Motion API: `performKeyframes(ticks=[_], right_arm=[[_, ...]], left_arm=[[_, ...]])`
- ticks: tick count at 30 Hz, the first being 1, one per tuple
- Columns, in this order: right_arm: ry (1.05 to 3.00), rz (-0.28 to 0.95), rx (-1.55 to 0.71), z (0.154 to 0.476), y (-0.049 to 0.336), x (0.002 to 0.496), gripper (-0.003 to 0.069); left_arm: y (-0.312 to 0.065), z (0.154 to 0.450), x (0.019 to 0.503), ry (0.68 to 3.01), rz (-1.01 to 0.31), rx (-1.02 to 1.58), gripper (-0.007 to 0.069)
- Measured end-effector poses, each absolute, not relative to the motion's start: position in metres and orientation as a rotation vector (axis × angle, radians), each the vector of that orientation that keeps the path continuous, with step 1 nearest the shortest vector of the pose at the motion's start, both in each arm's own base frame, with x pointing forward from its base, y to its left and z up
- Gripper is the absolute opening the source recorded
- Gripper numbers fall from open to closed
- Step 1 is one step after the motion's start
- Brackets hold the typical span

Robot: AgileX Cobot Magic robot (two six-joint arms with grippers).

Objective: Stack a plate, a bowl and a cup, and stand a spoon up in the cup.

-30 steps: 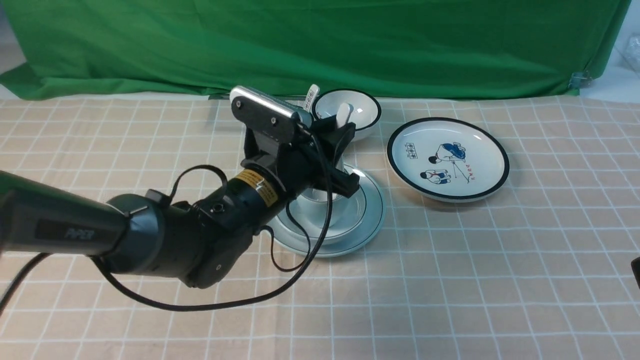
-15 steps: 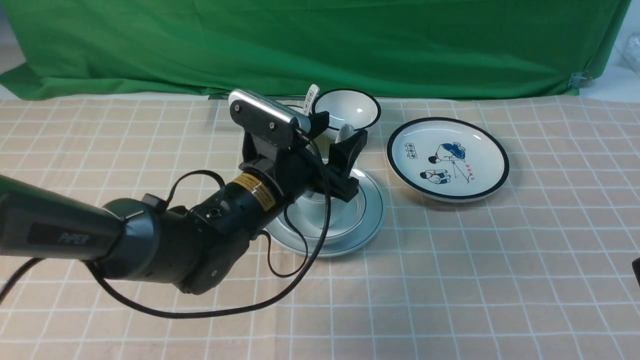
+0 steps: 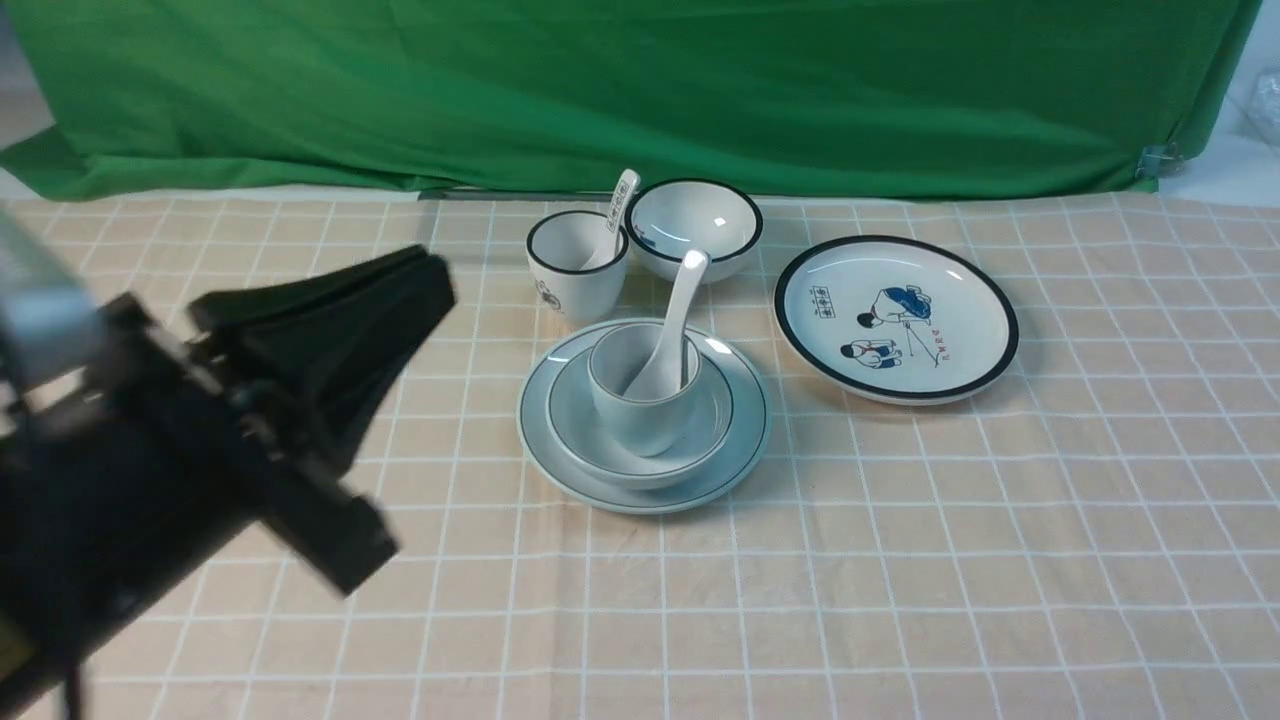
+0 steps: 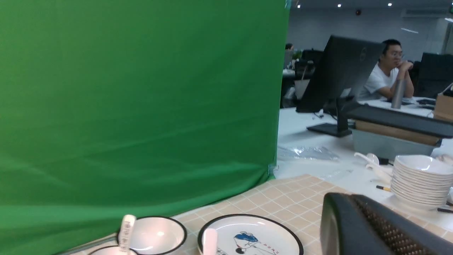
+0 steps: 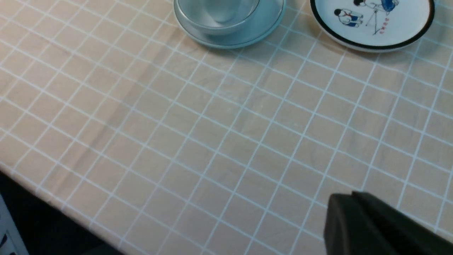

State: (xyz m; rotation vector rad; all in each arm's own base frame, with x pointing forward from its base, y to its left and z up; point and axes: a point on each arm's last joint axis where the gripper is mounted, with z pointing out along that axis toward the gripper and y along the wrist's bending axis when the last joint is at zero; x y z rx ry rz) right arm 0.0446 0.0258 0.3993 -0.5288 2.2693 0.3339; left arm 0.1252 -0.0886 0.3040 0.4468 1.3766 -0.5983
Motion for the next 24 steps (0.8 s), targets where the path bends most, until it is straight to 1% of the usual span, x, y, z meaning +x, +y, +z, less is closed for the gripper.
performKeyframes(ticks=[2, 4, 7, 11, 20, 24], right_arm=[[2.264, 0.346, -0.508, 0.394, 0.021, 0.039, 0.0027], [2.265, 0.365, -0.475, 0.389, 0.017, 0.033, 0.0029], [2.266, 0.386, -0.443, 0.386, 0.015, 0.030, 0.0039], [2.261, 0.394, -0.435, 0.387, 0.015, 0.030, 0.0055], [2.261, 0.393, -0.430, 0.386, 0.015, 0.031, 0.0080], [2.257, 0.346, -0.325, 0.383, 0.012, 0.032, 0.0083]], left_arm=[[-0.077, 0.307, 0.108, 1.351, -0.594, 0.471, 0.0005], [-0.067, 0.306, 0.094, 1.333, -0.550, 0.439, 0.0005], [-0.055, 0.299, 0.077, 1.318, -0.523, 0.425, 0.0005], [-0.049, 0.284, 0.070, 1.351, -0.509, 0.416, 0.0005], [-0.049, 0.246, 0.071, 1.465, -0.490, 0.441, 0.0005], [-0.048, 0.231, 0.071, 1.509, -0.480, 0.454, 0.0005]])
